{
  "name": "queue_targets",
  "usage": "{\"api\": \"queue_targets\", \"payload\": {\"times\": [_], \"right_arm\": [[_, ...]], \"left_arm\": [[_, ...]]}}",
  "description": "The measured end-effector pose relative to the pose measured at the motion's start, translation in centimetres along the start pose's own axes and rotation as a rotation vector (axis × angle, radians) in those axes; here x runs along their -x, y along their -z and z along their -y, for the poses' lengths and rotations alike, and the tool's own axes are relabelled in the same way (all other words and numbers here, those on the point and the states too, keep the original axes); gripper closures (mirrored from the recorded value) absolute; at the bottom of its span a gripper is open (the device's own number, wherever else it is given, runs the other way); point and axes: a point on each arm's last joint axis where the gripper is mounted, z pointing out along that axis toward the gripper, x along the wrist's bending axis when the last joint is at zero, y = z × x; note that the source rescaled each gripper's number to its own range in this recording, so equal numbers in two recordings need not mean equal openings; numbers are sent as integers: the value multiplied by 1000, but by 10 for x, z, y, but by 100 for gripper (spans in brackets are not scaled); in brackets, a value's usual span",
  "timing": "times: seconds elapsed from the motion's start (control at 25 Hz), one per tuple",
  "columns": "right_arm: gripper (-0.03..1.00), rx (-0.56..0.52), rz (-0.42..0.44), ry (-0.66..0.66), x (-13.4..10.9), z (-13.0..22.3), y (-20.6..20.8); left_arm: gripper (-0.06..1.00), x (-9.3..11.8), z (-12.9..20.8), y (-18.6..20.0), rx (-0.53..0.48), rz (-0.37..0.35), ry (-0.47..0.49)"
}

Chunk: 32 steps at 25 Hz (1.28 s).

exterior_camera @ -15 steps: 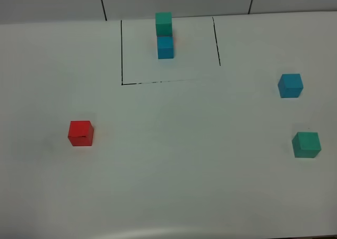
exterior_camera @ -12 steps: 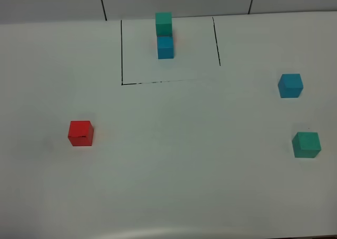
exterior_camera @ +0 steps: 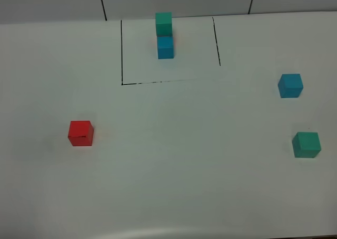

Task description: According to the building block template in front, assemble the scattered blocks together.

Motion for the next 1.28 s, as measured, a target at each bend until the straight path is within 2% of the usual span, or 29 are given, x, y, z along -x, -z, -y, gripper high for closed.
{"api": "queue_targets", "payload": {"times": [1.0, 1.08, 1.28], "right_arm": [[9, -1, 0, -1, 0, 0, 0], [9, -1, 0, -1, 0, 0, 0], [9, -1, 0, -1, 0, 0, 0]], "left_arm": [[35, 0, 0, 0, 0, 0, 0], [31, 0, 0, 0, 0, 0, 0], [7, 0, 0, 0, -3, 0, 0]]}}
